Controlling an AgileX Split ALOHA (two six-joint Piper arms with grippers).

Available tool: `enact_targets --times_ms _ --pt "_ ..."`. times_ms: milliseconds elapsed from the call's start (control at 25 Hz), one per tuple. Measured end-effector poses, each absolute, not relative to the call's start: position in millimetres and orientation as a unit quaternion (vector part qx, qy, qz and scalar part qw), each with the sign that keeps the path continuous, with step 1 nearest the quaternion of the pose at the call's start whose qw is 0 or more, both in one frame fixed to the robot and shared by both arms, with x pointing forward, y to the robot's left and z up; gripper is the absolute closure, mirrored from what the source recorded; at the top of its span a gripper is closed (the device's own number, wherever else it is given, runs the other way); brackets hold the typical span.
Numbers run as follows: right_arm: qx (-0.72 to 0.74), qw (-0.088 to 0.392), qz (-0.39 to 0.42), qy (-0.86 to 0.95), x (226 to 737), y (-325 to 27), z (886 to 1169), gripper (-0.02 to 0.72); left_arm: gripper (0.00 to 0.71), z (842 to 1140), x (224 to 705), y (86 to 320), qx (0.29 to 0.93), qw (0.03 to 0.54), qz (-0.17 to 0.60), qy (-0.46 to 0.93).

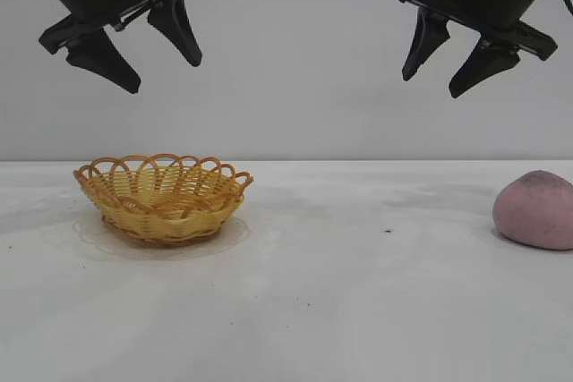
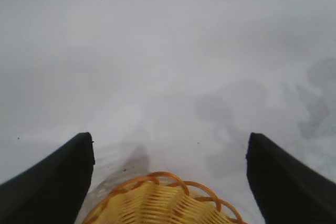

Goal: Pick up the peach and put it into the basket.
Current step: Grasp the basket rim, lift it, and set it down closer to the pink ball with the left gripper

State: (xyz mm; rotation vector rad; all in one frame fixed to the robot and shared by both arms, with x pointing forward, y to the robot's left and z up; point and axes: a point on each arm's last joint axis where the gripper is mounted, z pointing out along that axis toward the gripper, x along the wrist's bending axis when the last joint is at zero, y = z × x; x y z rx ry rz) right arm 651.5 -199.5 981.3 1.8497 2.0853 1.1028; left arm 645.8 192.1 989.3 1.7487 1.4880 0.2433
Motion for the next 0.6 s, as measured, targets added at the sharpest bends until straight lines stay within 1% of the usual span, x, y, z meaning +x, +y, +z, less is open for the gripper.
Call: enact_targets --times_ms 440,520,600 --pt "0.615 0.072 0.367 0.694 651.5 -199.5 981.3 0.253 0.181 989.3 645.8 192.1 0.693 0.404 0.096 0.589" --pt "0.612 0.074 0.367 0.697 651.5 -199.5 981.3 0.253 0.181 988.9 645.2 191.9 0.697 0.402 0.095 0.586" --pt "0.610 0.075 0.366 0.698 651.5 -199.5 981.3 0.253 0.181 987.6 642.7 191.1 0.716 0.390 0.089 0.572"
